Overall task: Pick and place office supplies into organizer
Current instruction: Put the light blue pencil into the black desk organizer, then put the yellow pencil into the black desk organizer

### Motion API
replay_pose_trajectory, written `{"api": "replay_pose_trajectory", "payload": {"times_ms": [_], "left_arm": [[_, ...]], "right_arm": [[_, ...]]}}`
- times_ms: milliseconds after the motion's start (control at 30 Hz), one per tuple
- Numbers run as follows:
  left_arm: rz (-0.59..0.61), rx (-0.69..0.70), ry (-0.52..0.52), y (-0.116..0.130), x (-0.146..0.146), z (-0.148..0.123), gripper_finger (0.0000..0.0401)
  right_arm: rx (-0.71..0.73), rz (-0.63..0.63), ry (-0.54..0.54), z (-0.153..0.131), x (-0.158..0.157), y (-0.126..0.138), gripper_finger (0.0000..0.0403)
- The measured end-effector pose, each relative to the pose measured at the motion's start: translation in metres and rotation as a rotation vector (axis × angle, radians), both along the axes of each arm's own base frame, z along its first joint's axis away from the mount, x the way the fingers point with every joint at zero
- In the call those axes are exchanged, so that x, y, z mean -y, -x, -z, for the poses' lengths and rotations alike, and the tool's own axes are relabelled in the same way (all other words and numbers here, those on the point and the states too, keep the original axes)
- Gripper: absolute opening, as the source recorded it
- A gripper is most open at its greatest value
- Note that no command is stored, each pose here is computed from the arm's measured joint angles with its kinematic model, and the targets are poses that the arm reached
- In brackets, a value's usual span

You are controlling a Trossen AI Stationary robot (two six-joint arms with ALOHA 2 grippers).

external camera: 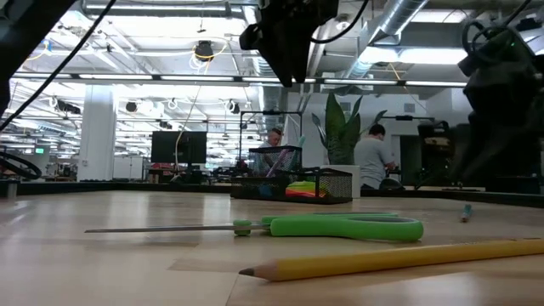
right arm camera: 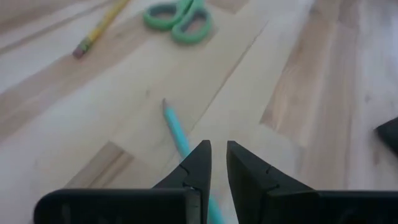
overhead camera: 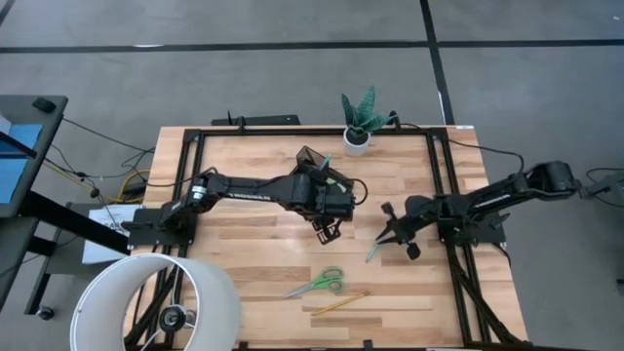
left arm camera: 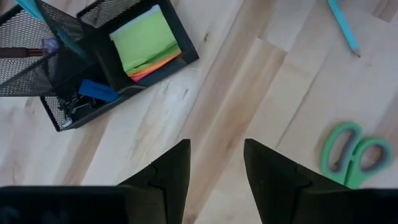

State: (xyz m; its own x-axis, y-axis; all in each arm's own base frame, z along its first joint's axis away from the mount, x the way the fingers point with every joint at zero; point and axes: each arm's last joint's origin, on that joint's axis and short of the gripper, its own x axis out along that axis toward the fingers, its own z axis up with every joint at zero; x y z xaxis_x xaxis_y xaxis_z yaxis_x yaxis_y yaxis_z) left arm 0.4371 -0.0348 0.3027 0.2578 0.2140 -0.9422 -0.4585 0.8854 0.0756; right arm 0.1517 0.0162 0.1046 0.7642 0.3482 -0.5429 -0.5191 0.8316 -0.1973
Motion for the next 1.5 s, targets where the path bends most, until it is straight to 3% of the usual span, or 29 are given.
{"api": "replay_pose_trajectory", "payload": {"times_ms": [167,333,667,967,1200,1300,1400,1500], "left_arm": [[-0.011,0.001,0.000,0.000,-0.005,0.000,0.0144],[-0.027,0.000,0.000,-0.001,-0.012,0.000,0.0144],[-0.024,-0.026,0.016,0.001,-0.012,0.003,0.0144],[-0.014,-0.044,0.008,0.002,-0.013,0.003,0.0144],[0.016,-0.038,0.021,0.001,-0.013,0.003,0.0144],[0.039,-0.053,0.083,0.002,-0.011,0.004,0.0144],[0.133,-0.066,0.146,0.002,-0.001,0.004,0.0144],[0.218,-0.098,0.145,0.004,0.013,0.011,0.0144]], "right_arm": [[-0.058,-0.073,0.030,0.011,-0.002,0.000,0.0043],[0.008,-0.108,0.127,0.016,-0.001,-0.007,0.0039],[-0.043,-0.126,0.095,0.028,-0.004,-0.017,0.0039],[0.132,-0.044,0.107,0.006,0.007,-0.038,0.0033],[0.237,0.133,-0.102,-0.031,0.015,-0.055,0.0030],[0.299,0.209,-0.139,-0.048,0.015,-0.055,0.0023],[0.334,0.199,-0.147,-0.058,0.010,-0.051,0.0015],[0.307,0.096,-0.240,-0.065,-0.004,-0.044,0.0010]]}}
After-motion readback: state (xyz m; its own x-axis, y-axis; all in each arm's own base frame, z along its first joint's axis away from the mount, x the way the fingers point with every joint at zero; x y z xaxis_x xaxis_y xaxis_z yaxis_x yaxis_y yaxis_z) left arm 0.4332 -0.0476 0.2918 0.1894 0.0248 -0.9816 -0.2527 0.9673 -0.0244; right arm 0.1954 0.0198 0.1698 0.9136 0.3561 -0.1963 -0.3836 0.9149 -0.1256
